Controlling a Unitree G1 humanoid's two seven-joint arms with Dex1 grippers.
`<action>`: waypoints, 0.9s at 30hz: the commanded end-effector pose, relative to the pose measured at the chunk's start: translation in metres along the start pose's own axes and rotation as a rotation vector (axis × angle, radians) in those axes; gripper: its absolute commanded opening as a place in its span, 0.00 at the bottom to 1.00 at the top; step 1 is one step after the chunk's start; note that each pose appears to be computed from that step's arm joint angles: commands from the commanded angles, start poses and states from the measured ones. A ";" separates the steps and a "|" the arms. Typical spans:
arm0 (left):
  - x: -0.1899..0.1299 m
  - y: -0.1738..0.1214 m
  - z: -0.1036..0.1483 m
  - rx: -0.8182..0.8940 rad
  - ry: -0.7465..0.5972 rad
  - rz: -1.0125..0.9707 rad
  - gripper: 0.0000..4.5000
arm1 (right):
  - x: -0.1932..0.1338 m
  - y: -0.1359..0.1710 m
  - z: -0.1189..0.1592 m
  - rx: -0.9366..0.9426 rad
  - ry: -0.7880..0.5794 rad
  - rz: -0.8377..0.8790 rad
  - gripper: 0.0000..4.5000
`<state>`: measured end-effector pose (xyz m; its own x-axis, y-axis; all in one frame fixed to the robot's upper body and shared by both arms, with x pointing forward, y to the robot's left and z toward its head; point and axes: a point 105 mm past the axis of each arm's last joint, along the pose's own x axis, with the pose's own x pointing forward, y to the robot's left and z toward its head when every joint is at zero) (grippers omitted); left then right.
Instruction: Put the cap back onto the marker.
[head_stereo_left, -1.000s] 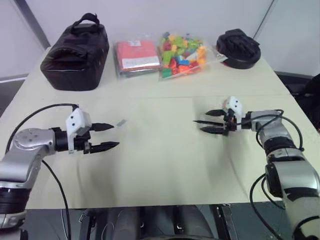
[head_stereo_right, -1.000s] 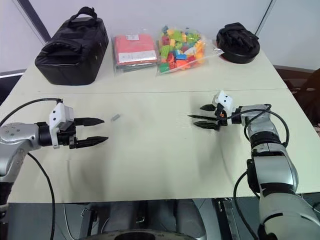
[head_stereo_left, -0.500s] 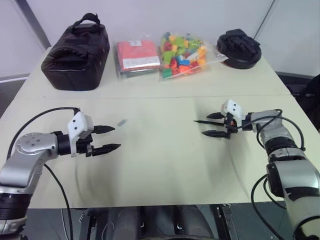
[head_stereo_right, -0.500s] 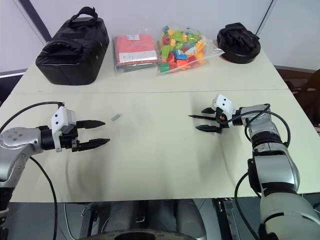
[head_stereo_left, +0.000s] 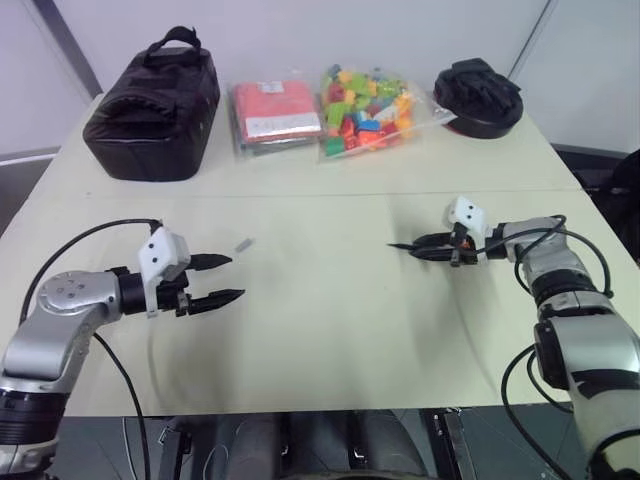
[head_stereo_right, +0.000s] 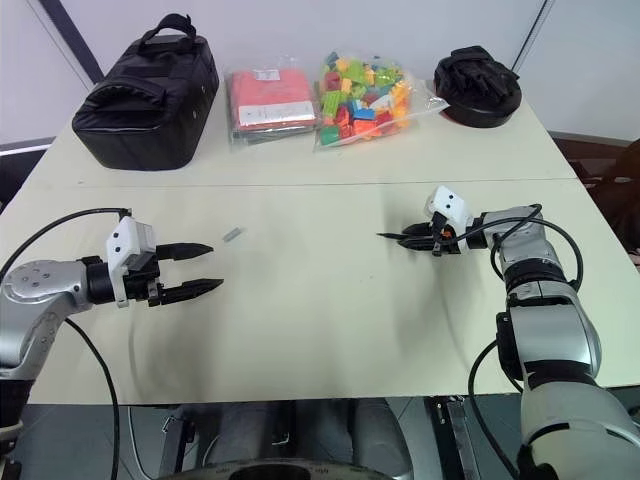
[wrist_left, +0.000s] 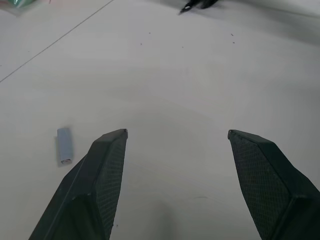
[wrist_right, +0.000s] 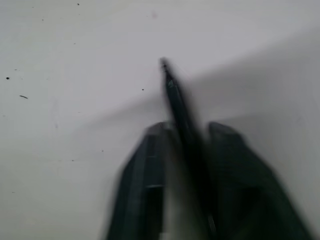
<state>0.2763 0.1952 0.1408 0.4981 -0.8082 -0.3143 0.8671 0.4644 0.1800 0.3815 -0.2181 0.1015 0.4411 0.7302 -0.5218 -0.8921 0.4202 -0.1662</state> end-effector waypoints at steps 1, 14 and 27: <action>-0.001 0.001 0.009 0.040 -0.025 0.011 0.75 | 0.003 -0.001 0.006 -0.009 -0.004 0.007 0.00; -0.043 0.059 -0.006 0.111 0.057 0.249 0.75 | 0.021 0.009 0.091 -0.191 -0.163 0.109 0.00; -0.018 0.093 -0.026 -0.065 -0.076 0.287 0.75 | 0.044 0.071 0.088 -0.228 -0.132 0.182 0.00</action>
<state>0.3434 0.2664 0.1284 0.7265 -0.6533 -0.2129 0.6850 0.7133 0.1485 0.3476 -0.1116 0.1204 0.2496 0.8378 -0.4857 -0.9629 0.1616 -0.2160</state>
